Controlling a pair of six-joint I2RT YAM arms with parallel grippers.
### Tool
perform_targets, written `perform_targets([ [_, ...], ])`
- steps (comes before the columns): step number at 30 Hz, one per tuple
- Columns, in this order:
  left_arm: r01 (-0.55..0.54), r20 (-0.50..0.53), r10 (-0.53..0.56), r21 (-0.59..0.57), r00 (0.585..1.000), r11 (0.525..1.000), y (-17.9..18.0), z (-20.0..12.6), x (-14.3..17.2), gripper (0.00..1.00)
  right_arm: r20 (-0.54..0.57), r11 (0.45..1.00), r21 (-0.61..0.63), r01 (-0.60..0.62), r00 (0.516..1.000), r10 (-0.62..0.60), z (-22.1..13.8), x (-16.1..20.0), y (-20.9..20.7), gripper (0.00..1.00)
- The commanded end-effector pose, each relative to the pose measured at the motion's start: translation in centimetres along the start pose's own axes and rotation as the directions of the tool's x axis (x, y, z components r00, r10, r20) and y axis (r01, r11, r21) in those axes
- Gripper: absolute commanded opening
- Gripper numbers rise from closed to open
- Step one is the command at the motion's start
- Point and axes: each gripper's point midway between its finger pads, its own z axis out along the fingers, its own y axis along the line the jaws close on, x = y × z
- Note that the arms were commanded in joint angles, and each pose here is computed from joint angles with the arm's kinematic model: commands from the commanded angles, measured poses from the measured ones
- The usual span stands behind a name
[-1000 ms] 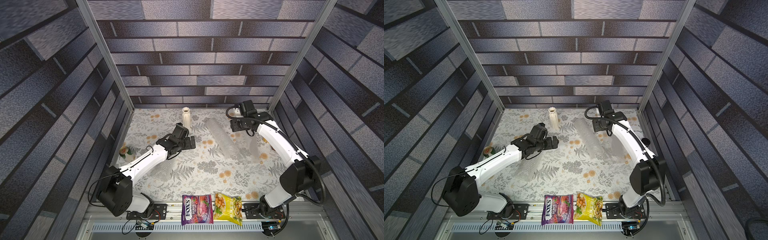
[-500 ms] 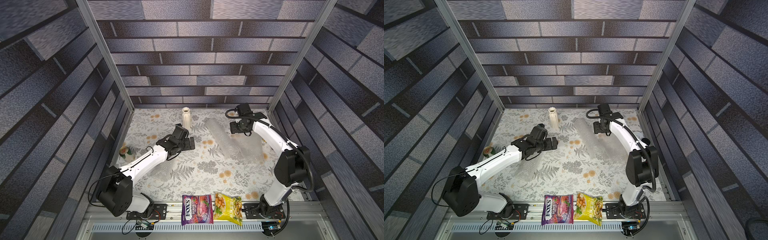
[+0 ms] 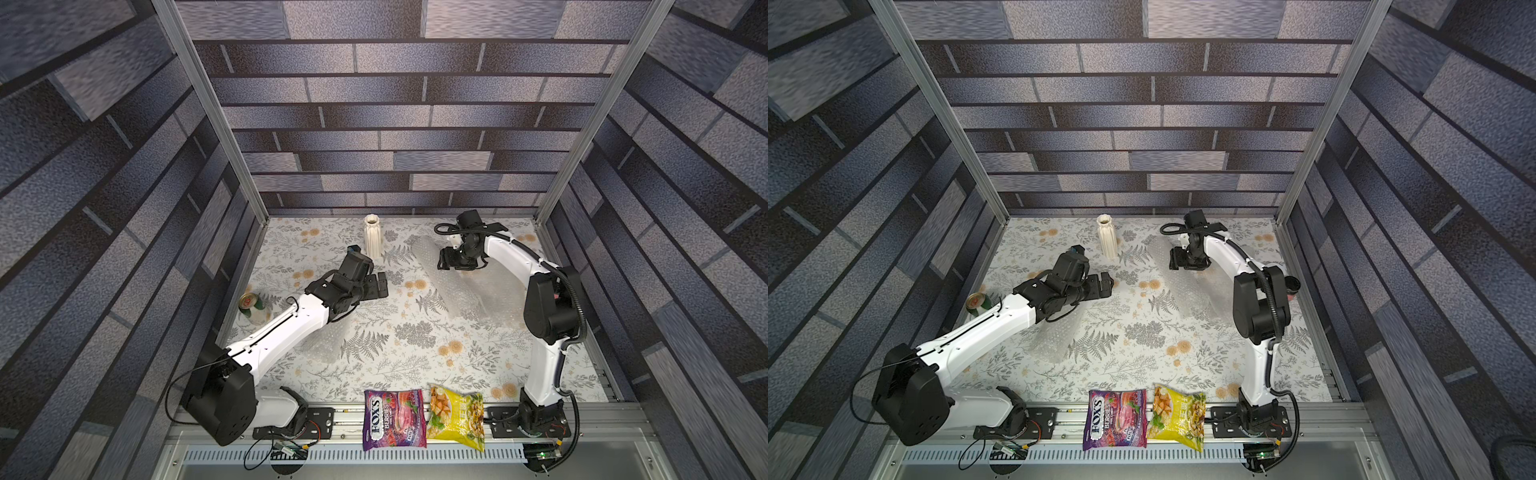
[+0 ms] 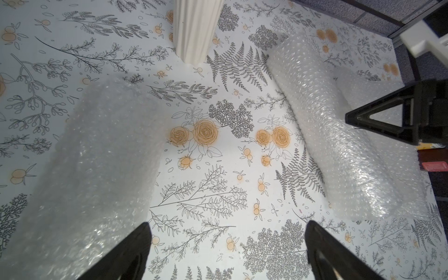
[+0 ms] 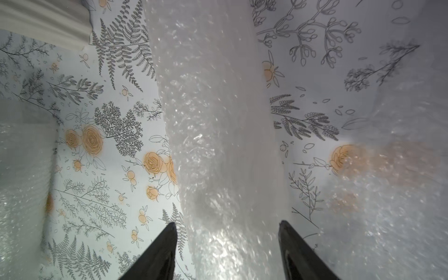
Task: Unwrap the vase from the bubble wrap
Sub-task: Move the bubble wrap to the center of the board.
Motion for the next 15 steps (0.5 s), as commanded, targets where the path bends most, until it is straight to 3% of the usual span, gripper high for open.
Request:
perform_targets([
  [1, 0.025, 0.009, -0.024, -0.034, 1.0, 0.999, 1.4, -0.7, 0.3, 1.0, 0.003, 0.998, -0.064, -0.002, 1.0, 0.002, -0.1, 0.3, 1.4, 0.66],
  [15, 0.041, 0.016, -0.04, -0.041, 0.999, 0.998, 2.2, -1.1, 0.1, 1.0, -0.073, 0.971, -0.239, 0.02, 0.997, -0.039, 0.0, 5.1, 6.8, 0.65],
])
